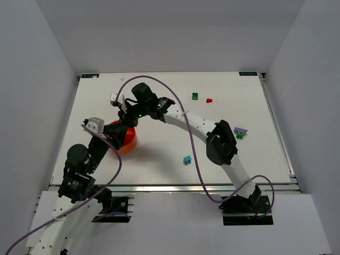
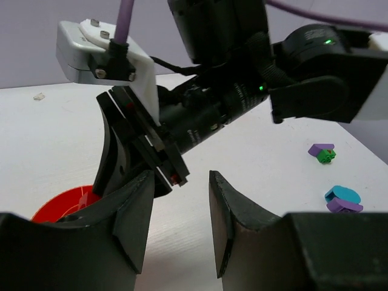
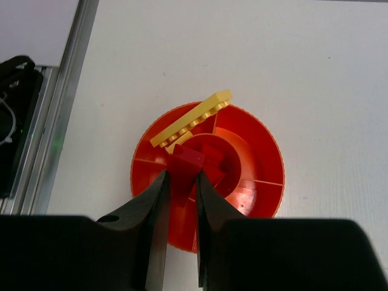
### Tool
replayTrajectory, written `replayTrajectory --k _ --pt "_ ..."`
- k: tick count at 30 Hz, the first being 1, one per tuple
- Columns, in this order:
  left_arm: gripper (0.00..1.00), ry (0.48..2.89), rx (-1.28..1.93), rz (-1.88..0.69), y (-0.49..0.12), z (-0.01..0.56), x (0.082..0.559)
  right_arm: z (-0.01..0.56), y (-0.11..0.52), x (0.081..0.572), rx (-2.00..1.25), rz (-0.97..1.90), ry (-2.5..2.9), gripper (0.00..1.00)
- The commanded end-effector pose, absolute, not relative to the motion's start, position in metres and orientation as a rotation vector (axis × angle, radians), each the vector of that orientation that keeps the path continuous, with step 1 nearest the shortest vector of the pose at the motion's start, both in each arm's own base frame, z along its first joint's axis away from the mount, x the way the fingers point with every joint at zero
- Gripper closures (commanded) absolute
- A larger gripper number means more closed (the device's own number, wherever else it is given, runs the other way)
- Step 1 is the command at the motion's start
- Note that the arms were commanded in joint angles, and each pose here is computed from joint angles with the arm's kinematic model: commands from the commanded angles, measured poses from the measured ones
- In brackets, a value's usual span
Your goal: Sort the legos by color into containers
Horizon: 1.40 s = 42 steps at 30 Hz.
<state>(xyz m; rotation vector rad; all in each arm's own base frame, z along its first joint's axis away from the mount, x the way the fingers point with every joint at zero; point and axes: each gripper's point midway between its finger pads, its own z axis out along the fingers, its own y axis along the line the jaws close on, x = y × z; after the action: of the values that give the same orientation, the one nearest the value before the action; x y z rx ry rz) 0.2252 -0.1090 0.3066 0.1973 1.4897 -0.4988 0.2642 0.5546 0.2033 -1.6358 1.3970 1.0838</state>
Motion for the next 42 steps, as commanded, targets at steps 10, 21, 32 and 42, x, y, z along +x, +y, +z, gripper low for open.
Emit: replayTrajectory --k 10,21,32,42 --pt "0.48 1.475 0.193 -0.484 -0.106 0.307 0.225 0.200 0.588 0.290 -1.436 1.126 1.441 0.85" --pt "0.47 1.478 0.193 -0.484 -0.106 0.307 0.226 0.203 0.583 0.288 -1.430 1.128 1.463 0.46" --pt "0.85 1.478 0.206 -0.497 -0.109 0.307 0.224 0.247 0.510 0.358 -1.191 0.976 1.612 0.95" --pt "0.86 1.480 0.235 -0.518 -0.114 0.307 0.223 0.221 0.371 0.445 -0.920 0.682 1.841 0.85"
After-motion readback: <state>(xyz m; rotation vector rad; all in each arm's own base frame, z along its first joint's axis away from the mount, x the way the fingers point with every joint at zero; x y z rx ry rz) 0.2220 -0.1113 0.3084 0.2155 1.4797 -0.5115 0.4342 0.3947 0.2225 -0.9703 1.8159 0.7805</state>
